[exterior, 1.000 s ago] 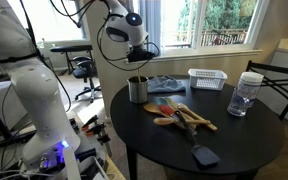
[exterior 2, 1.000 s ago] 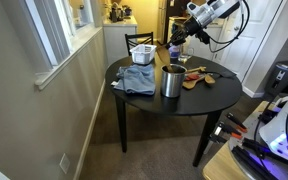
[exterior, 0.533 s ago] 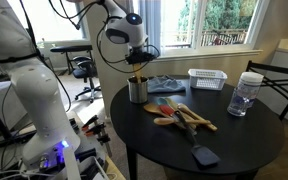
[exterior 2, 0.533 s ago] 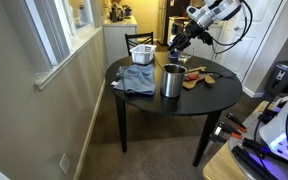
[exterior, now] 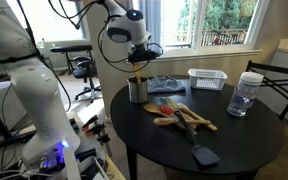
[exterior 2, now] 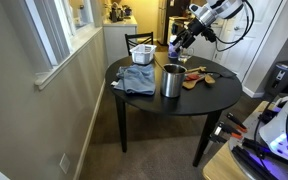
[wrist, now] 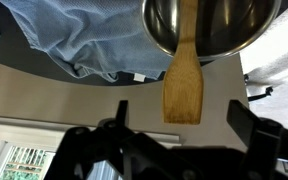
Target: Put one wooden spoon in the utensil holder
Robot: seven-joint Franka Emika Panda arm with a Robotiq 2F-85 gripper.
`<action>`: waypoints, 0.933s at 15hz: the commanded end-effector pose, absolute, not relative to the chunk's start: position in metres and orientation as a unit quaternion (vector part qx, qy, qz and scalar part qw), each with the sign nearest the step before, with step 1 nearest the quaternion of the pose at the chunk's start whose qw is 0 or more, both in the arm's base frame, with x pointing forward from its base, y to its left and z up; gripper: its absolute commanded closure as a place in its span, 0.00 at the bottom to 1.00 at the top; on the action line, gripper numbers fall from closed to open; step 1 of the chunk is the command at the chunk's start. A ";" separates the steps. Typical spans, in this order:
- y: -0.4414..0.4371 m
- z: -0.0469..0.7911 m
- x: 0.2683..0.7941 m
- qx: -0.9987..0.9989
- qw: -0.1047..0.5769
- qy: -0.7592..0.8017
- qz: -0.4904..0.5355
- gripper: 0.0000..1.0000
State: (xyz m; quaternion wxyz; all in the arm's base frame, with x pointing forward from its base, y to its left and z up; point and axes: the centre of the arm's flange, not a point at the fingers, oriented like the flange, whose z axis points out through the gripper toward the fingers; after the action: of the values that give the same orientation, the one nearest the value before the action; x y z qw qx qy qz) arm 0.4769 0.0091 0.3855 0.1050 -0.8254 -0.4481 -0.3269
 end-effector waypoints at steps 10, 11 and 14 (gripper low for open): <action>0.006 0.386 0.478 -0.833 0.101 -0.441 -0.318 0.00; 0.006 0.386 0.478 -0.833 0.101 -0.441 -0.318 0.00; 0.006 0.386 0.478 -0.833 0.101 -0.441 -0.318 0.00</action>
State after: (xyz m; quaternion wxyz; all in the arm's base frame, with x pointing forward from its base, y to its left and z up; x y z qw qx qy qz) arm 0.4777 0.0055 0.3863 0.1006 -0.8332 -0.4408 -0.3184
